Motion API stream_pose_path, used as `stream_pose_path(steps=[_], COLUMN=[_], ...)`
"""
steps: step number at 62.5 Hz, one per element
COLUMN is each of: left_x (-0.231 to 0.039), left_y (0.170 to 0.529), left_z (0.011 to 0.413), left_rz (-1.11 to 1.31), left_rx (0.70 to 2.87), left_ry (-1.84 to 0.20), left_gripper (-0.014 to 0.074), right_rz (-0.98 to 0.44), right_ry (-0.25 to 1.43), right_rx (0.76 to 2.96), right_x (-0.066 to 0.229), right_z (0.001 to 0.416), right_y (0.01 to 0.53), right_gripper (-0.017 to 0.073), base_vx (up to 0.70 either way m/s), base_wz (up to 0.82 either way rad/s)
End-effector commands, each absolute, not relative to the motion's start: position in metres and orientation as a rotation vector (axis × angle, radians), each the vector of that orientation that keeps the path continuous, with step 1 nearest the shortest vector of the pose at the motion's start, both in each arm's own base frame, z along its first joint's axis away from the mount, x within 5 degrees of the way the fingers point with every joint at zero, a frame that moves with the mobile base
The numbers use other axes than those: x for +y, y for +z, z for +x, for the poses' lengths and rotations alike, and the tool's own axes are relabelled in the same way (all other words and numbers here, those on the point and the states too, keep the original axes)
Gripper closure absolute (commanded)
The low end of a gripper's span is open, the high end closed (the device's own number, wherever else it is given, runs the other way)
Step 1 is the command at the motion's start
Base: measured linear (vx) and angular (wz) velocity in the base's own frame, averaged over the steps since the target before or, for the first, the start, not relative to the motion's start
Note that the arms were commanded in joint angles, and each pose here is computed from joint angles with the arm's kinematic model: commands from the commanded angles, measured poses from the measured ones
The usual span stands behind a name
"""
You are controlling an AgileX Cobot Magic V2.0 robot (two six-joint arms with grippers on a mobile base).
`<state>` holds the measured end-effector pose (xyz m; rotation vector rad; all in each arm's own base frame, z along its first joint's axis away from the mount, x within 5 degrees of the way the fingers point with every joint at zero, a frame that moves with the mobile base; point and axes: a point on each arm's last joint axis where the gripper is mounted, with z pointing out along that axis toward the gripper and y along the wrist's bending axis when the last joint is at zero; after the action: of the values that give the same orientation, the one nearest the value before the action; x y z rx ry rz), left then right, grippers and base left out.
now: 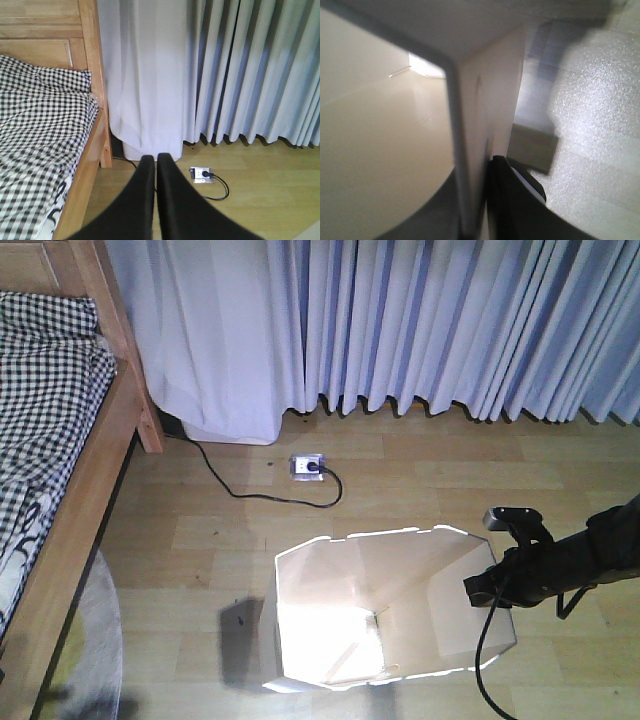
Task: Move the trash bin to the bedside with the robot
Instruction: 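Drag the bin up to the bed end beside the curtains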
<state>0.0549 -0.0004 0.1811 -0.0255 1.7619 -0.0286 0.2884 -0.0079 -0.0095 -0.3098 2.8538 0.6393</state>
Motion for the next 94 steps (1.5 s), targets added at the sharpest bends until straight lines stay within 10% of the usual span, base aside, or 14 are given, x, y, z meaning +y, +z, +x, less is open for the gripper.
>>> stream_pose_path(steps=[1,94], left_x=[-0.0005,-0.0005], left_y=[0.1819,0.1819], left_z=[0.0555,0.0555], left_rz=[-0.030,-0.030], left_rx=[1.697,1.697], left_ry=[-0.037,-0.037], left_gripper=[0.0601,0.0601], right_rz=[-0.299,-0.299], right_ry=[0.892,0.892], right_rx=[2.687,2.687], right_x=[0.0064,0.0064], right_z=[0.2987,0.2987], right_y=[0.0224,0.0224], right_gripper=[0.0564,0.0564], base_vx=[0.19,0.17], base_wz=[-0.03,0.02])
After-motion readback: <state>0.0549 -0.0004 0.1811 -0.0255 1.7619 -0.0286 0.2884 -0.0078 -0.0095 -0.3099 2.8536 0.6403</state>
